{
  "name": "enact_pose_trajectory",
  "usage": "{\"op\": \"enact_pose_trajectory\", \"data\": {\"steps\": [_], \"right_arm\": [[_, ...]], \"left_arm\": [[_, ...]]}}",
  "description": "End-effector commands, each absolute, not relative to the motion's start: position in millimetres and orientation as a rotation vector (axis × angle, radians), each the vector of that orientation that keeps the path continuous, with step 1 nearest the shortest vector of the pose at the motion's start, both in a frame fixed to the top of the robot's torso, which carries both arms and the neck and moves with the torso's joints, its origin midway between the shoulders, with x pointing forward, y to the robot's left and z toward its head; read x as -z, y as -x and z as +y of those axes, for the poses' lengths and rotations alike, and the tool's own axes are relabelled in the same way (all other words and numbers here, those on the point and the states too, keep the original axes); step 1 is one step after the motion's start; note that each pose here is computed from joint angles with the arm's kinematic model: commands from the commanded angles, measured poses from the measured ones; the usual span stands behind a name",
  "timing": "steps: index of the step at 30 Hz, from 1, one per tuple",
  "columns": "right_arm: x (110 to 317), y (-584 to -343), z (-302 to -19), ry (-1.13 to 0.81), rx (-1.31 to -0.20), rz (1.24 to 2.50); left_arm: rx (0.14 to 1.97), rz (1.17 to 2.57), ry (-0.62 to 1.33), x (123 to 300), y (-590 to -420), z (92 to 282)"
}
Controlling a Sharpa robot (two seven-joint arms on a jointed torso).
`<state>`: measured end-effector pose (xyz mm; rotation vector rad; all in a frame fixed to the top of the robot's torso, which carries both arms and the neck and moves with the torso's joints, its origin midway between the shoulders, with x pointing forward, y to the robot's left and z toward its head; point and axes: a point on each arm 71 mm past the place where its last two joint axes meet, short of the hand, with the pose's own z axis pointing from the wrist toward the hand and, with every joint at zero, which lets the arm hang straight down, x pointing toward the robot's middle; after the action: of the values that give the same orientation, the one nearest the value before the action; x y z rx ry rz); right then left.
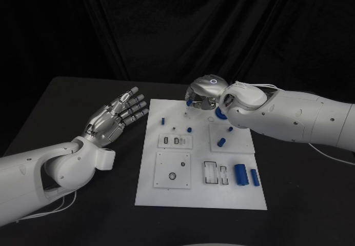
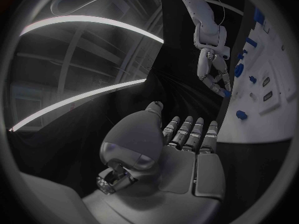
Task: Assemble the parts on the task board
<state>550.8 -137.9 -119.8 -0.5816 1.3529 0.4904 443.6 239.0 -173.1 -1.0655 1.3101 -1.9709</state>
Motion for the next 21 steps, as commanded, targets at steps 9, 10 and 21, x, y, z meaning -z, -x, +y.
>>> {"op": "enact_pose_trajectory", "data": {"steps": [9,10,21], "right_arm": [[127.2,-553.0,-140.7,0.572,-0.455,1.387],[127.6,-553.2,-140.6,0.572,-0.454,1.388],[132.8,-554.4,-138.5,0.575,-0.453,1.400]], "left_arm": [[2.061,1.133,0.982,161.8,-442.4,242.6],[2.060,1.134,0.983,161.8,-442.5,242.9],[2.062,1.136,0.989,162.4,-443.4,243.0]]}}
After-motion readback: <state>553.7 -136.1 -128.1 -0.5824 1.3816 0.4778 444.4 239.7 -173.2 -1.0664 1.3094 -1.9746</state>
